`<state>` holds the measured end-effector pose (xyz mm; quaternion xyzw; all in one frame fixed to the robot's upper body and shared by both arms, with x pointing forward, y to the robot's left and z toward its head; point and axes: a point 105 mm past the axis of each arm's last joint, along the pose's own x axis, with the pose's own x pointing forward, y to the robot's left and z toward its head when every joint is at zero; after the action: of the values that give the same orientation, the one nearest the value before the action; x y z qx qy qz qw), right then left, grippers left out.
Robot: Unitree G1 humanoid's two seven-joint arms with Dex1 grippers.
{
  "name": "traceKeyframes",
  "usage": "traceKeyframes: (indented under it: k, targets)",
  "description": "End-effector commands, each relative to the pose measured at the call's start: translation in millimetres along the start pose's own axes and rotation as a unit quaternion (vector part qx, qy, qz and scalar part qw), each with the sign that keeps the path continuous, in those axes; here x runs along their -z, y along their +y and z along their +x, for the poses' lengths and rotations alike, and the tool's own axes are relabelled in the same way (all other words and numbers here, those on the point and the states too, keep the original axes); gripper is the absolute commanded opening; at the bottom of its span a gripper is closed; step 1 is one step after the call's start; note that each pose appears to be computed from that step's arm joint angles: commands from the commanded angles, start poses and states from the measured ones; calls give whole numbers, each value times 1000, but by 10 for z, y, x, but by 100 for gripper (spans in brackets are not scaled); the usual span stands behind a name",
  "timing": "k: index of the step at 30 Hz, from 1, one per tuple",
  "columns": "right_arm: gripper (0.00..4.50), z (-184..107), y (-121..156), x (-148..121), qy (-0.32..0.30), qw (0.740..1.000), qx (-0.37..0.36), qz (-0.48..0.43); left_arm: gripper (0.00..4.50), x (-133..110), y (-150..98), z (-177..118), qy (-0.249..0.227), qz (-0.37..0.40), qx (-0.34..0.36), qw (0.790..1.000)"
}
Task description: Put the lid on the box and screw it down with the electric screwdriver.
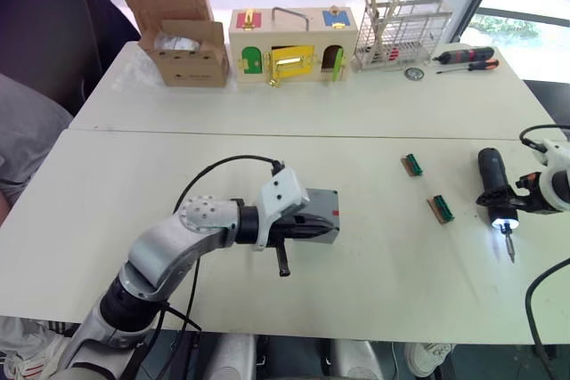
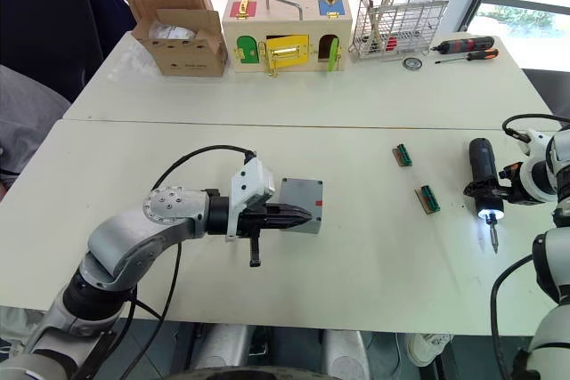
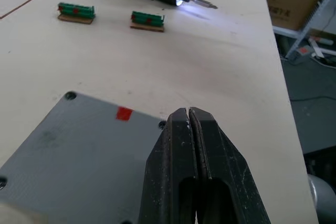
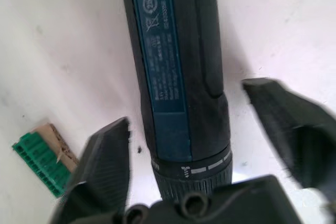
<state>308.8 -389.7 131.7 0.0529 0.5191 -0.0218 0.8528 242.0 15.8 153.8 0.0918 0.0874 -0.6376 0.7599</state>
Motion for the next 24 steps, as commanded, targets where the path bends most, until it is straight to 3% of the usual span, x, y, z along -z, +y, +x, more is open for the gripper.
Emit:
traceKeyframes:
  k: [1,4,8,11,13,14,16,18,20,24]
  targets:
    - [449,-64,-25,-84,-22,1000,5,2,0,-90,-3,-56,-19,3,-1,1000]
    - [449,-106,-57,-164,-49,999,14,8,0,-139,62,-109,-37,-8,-16,999]
    - [449,-516,-59,-617,-175,982,33,-65,0,-238,310,-420,-100,-64,-84,989]
    - [449,-769,134,-815,-246,965,-9,-86,0,-241,373,-610,-127,-99,-113,981]
    - [449,-903,349,-843,-294,950,-76,-75,0,-160,360,-754,-137,-139,-120,973]
    - [449,-982,553,-827,-335,928,-124,-101,0,-84,372,-847,-140,-165,-136,967]
    - [449,-1041,1009,-511,-377,883,-234,-155,0,150,325,-976,-112,-203,-159,960]
    - [449,-993,1323,-75,-393,850,-297,-185,0,358,225,-1044,-79,-233,-169,955]
    - [449,-843,1484,310,-388,841,-315,-208,0,513,156,-1111,-55,-253,-180,949]
    - [449,-646,1580,777,-340,846,-350,-215,0,734,8,-1160,-11,-269,-184,945]
